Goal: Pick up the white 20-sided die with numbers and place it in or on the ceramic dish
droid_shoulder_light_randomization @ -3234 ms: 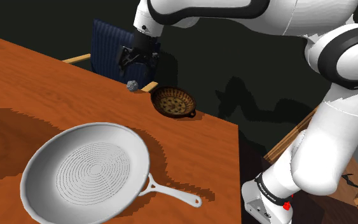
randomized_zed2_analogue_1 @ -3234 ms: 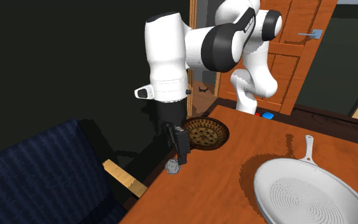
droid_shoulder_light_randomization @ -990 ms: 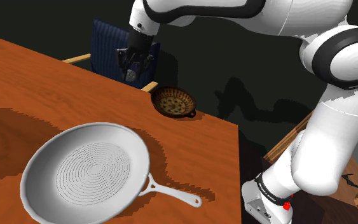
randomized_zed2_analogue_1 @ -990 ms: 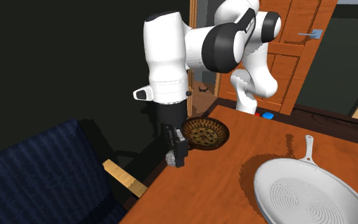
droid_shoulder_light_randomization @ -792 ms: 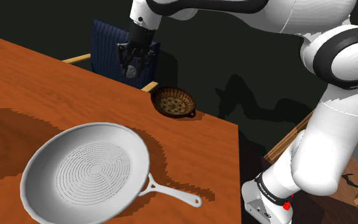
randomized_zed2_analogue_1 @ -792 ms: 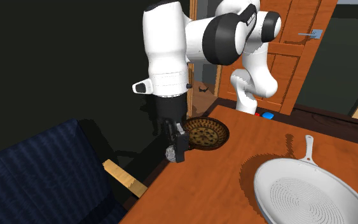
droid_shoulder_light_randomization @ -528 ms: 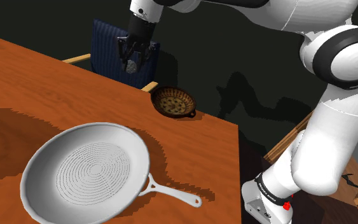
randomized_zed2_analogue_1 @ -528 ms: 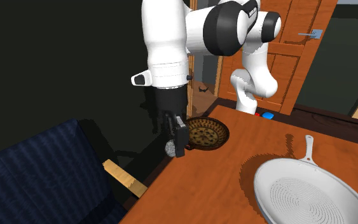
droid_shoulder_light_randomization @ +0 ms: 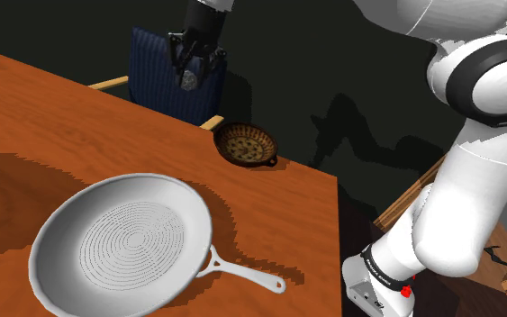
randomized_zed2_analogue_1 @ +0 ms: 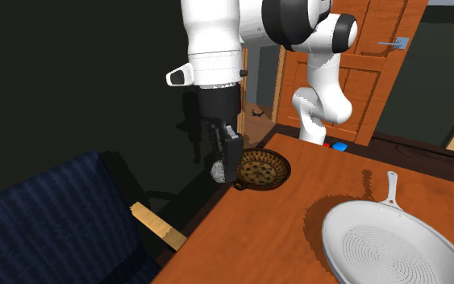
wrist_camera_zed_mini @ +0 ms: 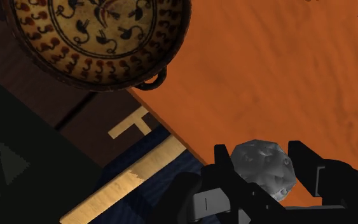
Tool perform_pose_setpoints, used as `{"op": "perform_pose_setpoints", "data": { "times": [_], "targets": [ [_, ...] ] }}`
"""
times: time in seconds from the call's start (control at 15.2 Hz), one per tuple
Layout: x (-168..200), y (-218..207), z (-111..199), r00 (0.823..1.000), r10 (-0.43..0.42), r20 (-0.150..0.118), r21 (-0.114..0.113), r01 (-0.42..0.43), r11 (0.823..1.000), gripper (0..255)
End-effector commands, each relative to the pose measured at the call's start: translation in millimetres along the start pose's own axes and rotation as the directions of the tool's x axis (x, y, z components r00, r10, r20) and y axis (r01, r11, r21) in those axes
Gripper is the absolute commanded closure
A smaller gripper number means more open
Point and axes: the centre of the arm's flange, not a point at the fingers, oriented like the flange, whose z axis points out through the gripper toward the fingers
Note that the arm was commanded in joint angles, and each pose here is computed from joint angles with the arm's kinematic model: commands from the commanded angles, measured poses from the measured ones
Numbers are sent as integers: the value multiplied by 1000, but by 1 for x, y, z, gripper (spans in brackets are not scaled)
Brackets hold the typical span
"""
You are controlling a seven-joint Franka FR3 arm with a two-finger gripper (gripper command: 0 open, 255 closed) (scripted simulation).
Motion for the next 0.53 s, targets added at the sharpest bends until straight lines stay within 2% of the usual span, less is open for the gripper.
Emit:
{"op": "perform_pose_setpoints", "data": {
  "times": [0.0,0.46],
  "targets": [
    [-15,10,-6,1000,0,0,0,0,1000,255],
    [-89,64,-21,1000,0,0,0,0,1000,255]
  ]
}}
